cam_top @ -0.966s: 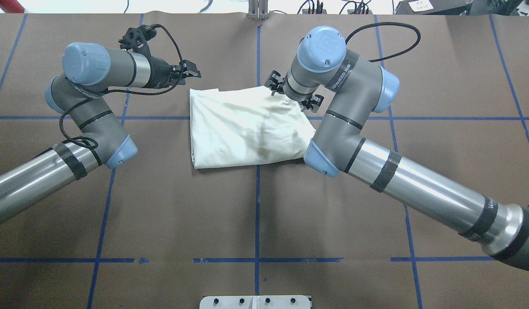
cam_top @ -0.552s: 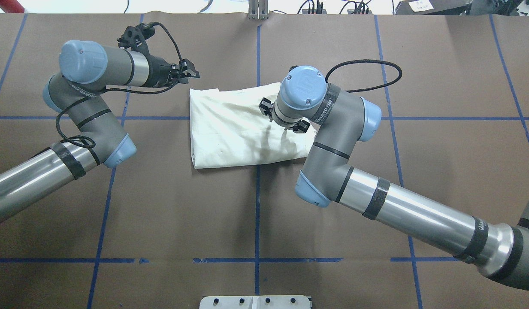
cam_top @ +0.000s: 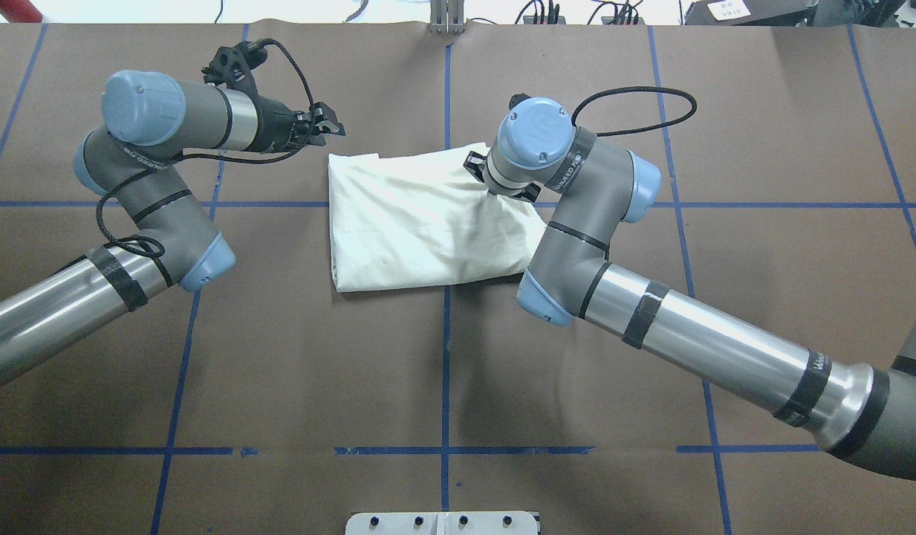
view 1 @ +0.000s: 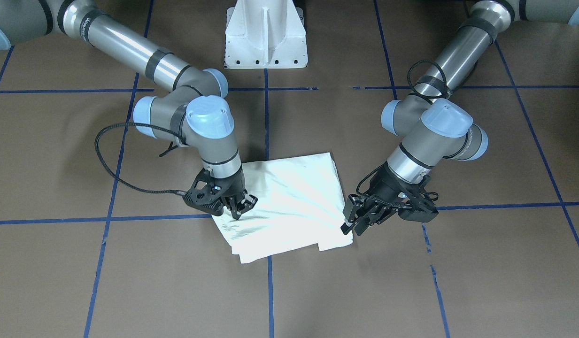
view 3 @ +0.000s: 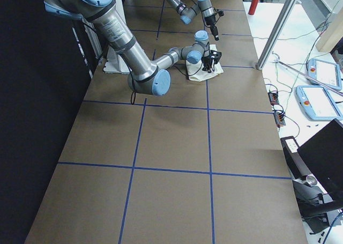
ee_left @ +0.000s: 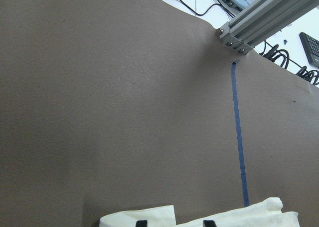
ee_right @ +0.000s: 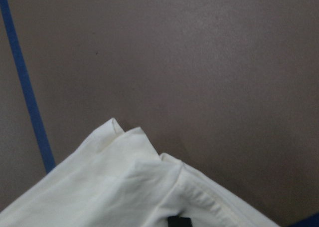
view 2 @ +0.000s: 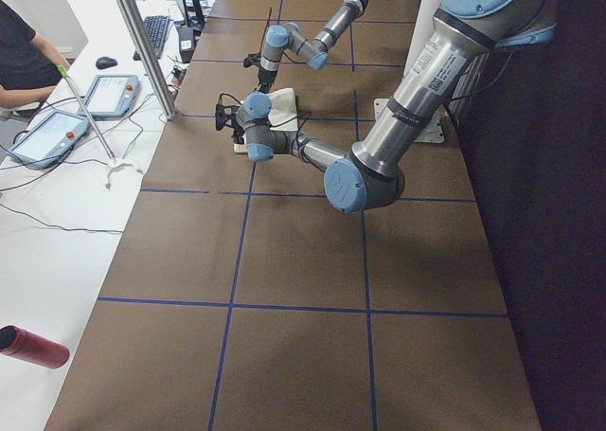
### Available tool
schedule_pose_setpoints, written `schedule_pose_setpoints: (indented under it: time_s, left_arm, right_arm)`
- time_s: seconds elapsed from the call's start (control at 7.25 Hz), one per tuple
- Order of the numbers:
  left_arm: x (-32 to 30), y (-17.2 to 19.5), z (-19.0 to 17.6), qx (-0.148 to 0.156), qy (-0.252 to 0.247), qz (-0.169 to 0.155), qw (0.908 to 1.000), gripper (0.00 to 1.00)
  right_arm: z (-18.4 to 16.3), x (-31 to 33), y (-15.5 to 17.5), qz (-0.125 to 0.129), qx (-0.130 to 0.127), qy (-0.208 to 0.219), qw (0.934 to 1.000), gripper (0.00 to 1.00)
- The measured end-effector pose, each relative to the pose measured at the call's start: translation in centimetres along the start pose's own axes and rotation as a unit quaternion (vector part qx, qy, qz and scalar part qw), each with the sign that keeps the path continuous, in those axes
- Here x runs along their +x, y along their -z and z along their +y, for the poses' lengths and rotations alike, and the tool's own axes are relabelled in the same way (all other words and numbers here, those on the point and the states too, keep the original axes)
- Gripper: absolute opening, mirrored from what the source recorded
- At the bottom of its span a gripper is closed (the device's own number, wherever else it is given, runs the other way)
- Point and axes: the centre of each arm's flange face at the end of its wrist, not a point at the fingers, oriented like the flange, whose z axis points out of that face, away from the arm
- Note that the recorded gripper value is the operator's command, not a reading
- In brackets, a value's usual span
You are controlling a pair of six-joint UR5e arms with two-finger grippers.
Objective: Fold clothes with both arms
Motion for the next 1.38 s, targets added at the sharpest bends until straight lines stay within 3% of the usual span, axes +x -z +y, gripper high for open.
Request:
schedule_pose_setpoints:
  time_s: [0.41, 0.83, 1.1, 1.38]
  left_arm:
    - [0.0, 0.0, 0.0, 0.001, 0.003, 0.000, 1.0000, 0.48]
    - [-4.7, 3.0, -0.8, -0.003, -0.014, -0.014, 0.9998, 0.48]
    - [-12.2, 8.1, -5.1, -0.007, -0.082, -0.045, 0.9956, 0.47]
    - [-21.4, 17.0, -11.1, -0.007, -0.165, -0.080, 0.9831, 0.47]
  right_arm:
    - [-8.3, 2.4, 0.2, 0.013, 0.004, 0.012, 0.9998, 0.00]
    - [-19.7, 13.6, 3.6, 0.023, -0.029, 0.044, 0.9984, 0.00]
    - [-28.8, 27.5, 9.4, 0.023, -0.042, 0.085, 0.9953, 0.00]
    - [-35.0, 40.7, 14.5, 0.030, -0.038, 0.135, 0.9896, 0.00]
